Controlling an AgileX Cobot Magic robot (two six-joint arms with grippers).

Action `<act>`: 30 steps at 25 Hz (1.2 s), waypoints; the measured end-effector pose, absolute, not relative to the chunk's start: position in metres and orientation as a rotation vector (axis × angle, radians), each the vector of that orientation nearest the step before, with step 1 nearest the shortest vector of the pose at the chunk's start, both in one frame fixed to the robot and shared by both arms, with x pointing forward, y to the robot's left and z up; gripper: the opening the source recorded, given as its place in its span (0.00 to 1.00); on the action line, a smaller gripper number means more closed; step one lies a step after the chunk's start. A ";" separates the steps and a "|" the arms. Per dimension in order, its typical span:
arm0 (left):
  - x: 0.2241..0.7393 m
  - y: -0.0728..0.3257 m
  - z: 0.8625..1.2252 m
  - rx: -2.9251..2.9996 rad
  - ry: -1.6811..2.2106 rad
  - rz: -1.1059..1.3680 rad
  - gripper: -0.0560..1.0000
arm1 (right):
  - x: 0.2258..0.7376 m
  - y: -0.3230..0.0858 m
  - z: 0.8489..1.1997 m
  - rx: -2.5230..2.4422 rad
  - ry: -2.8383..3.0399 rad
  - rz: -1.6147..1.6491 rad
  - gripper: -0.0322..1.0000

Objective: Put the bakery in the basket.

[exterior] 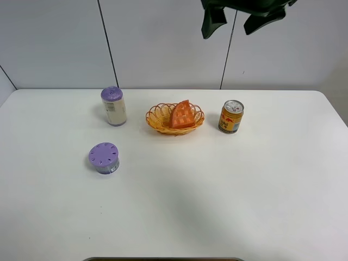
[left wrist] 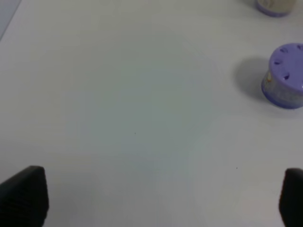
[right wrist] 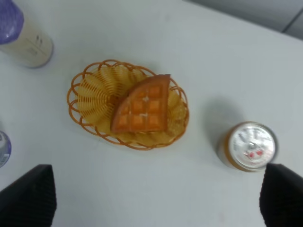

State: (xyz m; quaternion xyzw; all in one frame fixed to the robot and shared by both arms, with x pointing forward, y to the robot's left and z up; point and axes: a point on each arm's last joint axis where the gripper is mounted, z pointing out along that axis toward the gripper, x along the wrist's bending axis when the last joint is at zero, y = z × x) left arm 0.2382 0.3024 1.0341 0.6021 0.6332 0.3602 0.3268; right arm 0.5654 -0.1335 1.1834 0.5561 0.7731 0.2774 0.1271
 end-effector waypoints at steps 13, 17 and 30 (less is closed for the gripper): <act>0.238 0.302 1.034 1.577 1.659 0.944 0.99 | 0.433 -0.205 1.211 1.633 2.127 0.859 0.85; 0.238 0.302 1.034 1.577 1.659 0.944 0.99 | 0.400 -0.226 1.204 1.646 2.062 0.848 0.85; 0.238 0.302 1.034 1.577 1.659 0.944 0.99 | 0.313 -0.284 1.157 1.678 1.876 0.827 0.85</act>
